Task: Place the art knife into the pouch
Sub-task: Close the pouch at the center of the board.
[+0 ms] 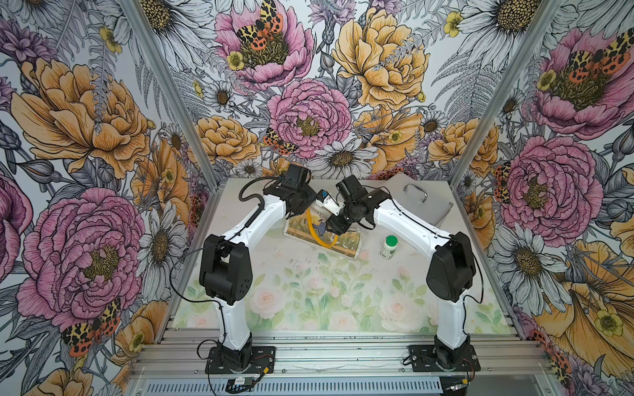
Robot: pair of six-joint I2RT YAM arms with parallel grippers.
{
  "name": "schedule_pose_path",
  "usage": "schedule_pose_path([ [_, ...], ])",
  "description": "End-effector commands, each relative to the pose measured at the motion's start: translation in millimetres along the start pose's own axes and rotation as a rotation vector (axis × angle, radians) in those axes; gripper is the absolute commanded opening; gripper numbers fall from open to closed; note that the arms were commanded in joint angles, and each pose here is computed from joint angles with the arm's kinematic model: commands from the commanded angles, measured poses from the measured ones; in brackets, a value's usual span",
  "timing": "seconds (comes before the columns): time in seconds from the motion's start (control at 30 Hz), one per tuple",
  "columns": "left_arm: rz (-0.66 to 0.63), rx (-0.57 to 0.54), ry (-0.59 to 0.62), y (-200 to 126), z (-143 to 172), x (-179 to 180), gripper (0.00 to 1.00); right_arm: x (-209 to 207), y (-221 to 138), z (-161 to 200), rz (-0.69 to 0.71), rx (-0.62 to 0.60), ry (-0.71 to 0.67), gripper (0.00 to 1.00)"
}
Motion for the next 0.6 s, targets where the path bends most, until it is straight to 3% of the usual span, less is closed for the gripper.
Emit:
schedule_pose_path([
  [0.0, 0.045, 0.000, 0.010, -6.6, -3.5, -9.9, 0.37, -10.9, -7.5, -9.1, 0.141, -0.070, -0.001, 0.48],
  [0.1, 0.053, 0.007, 0.013, -6.2, -2.6, -11.2, 0.26, -12.1, -11.1, -13.1, 0.184, -0.117, 0.007, 0.38],
  [0.33, 0.067, 0.014, 0.022, -6.7, -2.8, -13.4, 0.18, -8.8, -31.0, -24.5, 0.193, -0.237, 0.028, 0.18],
  [0.43, 0.081, 0.018, 0.032, -7.9, -3.4, -16.5, 0.00, -8.2, -28.4, -23.1, 0.186, -0.231, 0.034, 0.04],
  [0.57, 0.089, 0.015, 0.041, -10.1, -4.3, -18.0, 0.00, -7.6, -25.7, -21.2, 0.184, -0.225, 0.042, 0.00],
])
Point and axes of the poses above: each gripper's point midway between its finger pads, its own y axis out along the fingers, its own x axis along the line the jaws close on, z = x × y, the point moved 3 cm from there along -y, back along the fingers, and after that the axes turned 15 degrees about y, right-handed, at the moved point
